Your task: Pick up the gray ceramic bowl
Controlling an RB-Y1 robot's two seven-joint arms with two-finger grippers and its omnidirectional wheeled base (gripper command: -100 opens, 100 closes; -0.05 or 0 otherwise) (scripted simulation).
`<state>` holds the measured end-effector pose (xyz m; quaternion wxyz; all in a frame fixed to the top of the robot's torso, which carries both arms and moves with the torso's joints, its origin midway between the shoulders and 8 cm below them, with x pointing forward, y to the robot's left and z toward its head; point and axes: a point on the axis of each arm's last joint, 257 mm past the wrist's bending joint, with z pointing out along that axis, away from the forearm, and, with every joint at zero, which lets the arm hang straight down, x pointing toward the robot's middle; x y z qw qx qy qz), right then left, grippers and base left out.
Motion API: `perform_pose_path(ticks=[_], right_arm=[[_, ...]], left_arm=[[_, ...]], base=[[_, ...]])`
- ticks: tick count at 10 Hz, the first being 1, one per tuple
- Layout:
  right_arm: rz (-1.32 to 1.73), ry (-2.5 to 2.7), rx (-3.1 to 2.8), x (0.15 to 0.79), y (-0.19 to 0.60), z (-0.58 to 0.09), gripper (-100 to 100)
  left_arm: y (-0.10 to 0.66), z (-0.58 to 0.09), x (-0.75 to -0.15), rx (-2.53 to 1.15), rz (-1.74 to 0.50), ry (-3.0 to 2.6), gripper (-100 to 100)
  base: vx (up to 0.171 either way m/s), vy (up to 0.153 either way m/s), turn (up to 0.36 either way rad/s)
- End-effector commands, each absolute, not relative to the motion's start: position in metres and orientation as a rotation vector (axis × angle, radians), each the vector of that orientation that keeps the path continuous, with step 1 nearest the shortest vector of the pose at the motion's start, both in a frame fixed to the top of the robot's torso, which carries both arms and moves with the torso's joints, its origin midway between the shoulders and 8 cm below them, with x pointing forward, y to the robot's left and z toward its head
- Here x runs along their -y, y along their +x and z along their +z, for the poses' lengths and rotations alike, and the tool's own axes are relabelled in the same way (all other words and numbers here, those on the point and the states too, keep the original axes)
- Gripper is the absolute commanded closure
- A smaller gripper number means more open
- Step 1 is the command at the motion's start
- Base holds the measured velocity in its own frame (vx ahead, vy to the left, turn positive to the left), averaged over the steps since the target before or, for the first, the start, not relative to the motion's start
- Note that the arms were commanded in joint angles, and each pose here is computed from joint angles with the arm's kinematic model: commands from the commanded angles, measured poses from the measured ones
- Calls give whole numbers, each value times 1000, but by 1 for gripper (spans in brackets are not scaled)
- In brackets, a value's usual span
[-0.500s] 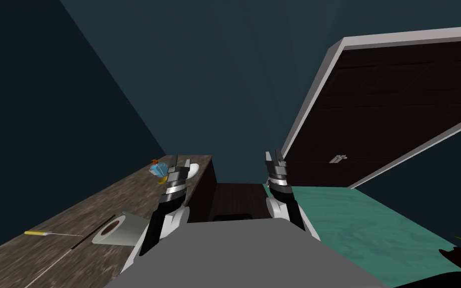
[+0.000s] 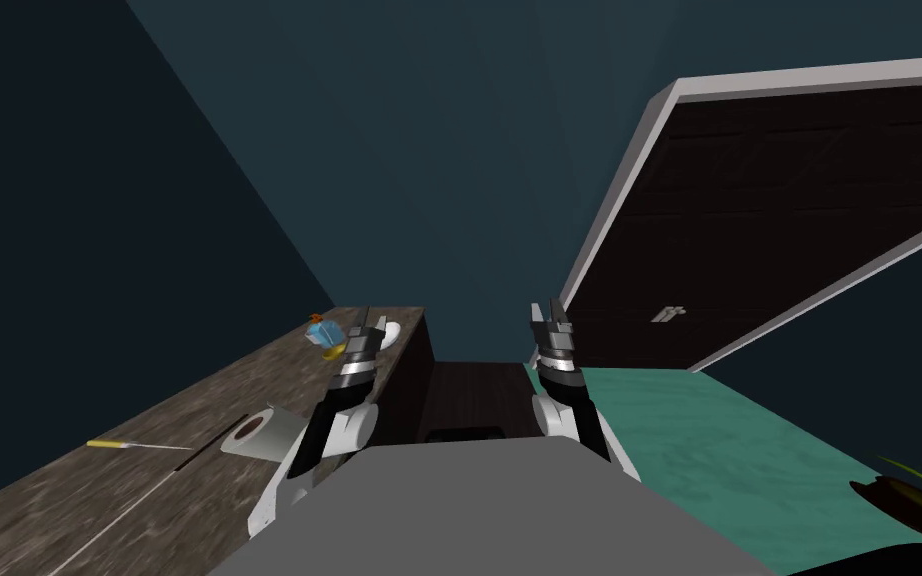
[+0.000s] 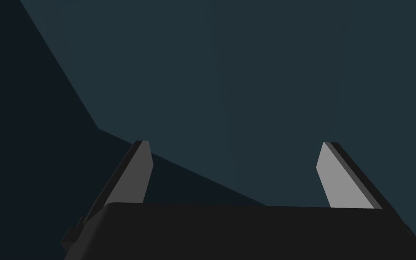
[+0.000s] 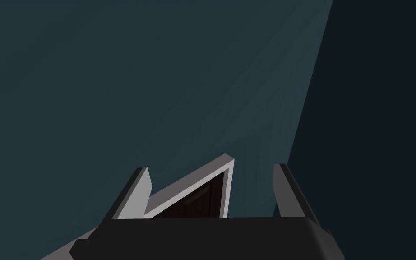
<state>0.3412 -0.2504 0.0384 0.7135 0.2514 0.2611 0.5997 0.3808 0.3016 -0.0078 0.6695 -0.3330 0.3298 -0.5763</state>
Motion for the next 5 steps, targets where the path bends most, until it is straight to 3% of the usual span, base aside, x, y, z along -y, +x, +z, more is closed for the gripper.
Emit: perform_pose_path(ticks=[1,5], right_arm=[[1329,557,-579,250,341,38,0],[1329,557,-579,250,341,38,0]], left_arm=[[394,-13,-302,-779,-1311,-769,-100],[424,-22,-307,-847,-1329,-809,-100]], base=[[-91,-17,3],[-124,0,3]])
